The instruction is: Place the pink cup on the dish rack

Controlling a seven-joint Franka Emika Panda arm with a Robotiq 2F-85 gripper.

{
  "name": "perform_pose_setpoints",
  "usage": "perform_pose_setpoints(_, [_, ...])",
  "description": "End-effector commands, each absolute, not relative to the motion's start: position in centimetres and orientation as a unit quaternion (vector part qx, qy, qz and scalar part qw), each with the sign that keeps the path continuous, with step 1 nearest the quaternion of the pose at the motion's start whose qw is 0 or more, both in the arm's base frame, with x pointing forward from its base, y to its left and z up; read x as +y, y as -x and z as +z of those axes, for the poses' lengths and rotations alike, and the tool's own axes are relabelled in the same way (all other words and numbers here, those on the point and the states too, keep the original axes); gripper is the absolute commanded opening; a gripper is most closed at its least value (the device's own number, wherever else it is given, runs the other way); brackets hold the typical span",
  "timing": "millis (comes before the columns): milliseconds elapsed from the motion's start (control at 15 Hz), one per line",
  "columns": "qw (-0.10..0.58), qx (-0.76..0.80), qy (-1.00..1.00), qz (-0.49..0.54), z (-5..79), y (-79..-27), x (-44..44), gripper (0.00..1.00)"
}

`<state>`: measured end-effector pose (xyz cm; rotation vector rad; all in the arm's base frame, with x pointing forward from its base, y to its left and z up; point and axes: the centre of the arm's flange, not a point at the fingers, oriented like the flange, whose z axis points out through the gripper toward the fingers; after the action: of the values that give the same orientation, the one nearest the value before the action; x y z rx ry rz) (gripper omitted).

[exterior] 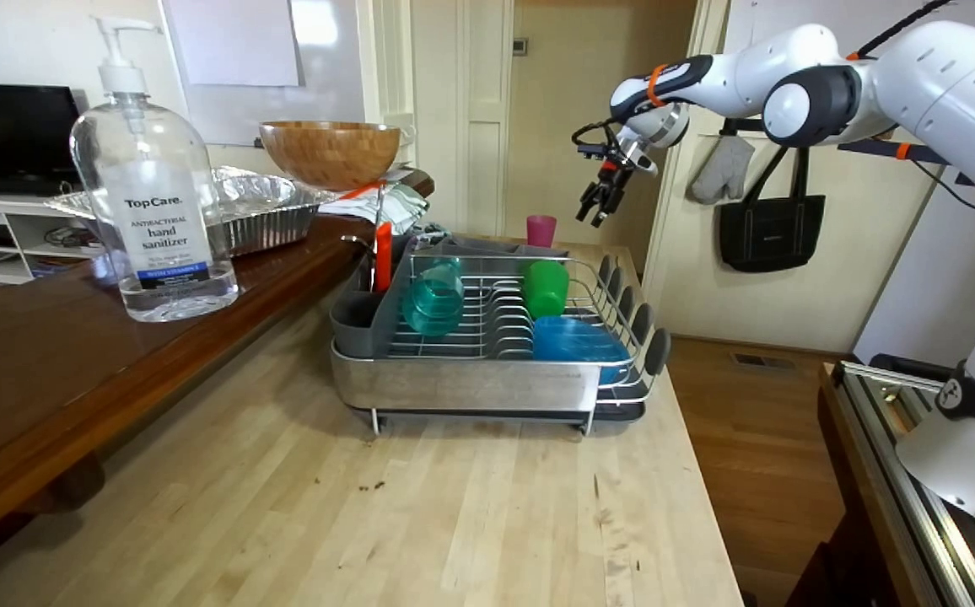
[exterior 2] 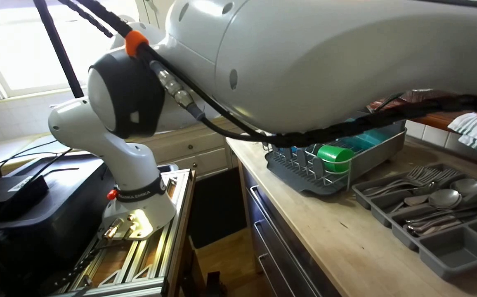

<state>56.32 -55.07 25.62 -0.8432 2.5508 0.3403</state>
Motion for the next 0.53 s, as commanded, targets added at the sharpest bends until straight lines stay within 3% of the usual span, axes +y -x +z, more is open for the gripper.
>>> perform_pose_setpoints(0, [0.261, 0.916, 0.280, 0.116, 22.9, -57.7, -53.7, 1.00])
perform_pose_setpoints(467, [0.314, 0.906, 0.256, 0.122, 21.6, -60.0, -52.5, 1.00])
